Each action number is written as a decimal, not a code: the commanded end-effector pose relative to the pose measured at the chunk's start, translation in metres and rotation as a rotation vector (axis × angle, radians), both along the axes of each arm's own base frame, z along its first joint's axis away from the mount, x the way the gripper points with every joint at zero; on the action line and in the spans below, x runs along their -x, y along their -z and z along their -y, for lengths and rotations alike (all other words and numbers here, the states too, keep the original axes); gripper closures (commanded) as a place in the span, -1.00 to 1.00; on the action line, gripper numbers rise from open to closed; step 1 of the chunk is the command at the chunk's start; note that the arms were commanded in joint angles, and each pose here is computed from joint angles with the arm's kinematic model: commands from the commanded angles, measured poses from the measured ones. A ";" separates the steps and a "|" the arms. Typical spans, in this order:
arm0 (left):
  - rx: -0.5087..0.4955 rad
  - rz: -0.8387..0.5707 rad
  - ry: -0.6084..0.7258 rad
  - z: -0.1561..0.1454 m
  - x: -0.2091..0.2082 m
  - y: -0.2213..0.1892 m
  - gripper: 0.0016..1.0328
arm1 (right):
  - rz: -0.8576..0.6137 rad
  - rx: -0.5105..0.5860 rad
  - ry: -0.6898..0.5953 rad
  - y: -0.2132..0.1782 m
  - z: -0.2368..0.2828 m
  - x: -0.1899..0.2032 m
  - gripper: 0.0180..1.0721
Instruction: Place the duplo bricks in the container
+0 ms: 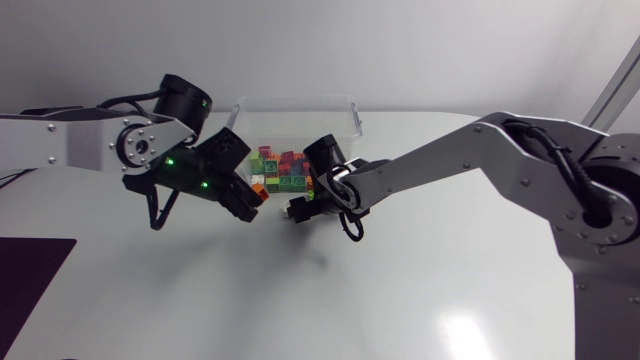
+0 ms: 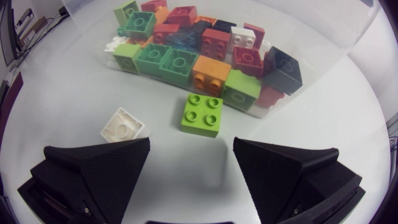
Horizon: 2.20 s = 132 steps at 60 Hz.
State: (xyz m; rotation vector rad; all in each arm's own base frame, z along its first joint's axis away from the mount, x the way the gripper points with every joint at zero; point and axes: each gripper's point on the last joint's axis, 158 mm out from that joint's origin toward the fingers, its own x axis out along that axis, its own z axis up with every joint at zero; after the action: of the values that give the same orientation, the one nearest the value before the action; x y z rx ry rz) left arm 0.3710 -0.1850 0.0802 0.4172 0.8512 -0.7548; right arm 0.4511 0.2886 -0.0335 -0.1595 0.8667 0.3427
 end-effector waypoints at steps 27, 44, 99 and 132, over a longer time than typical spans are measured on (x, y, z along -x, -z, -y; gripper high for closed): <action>0.188 0.323 -0.115 -0.020 -0.039 -0.108 0.45 | -0.022 -0.004 0.084 0.021 0.009 -0.027 -0.55; 0.282 0.424 -0.128 -0.014 -0.061 -0.145 0.45 | -0.026 -0.005 0.099 0.029 0.008 -0.033 0.01; 0.269 0.374 -0.248 0.000 -0.186 -0.088 -0.89 | 0.140 -0.078 0.048 -0.096 0.022 0.027 0.21; 0.209 0.246 -0.325 -0.058 -0.102 -0.108 -0.90 | 0.272 -0.149 0.065 -0.183 0.031 0.016 0.21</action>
State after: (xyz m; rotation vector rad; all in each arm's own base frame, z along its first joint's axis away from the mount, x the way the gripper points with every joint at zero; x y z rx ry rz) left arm 0.4911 -0.1301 0.1767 0.1914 0.5829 -0.4709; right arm 0.4279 0.2592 0.1310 -0.0356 0.6055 0.3229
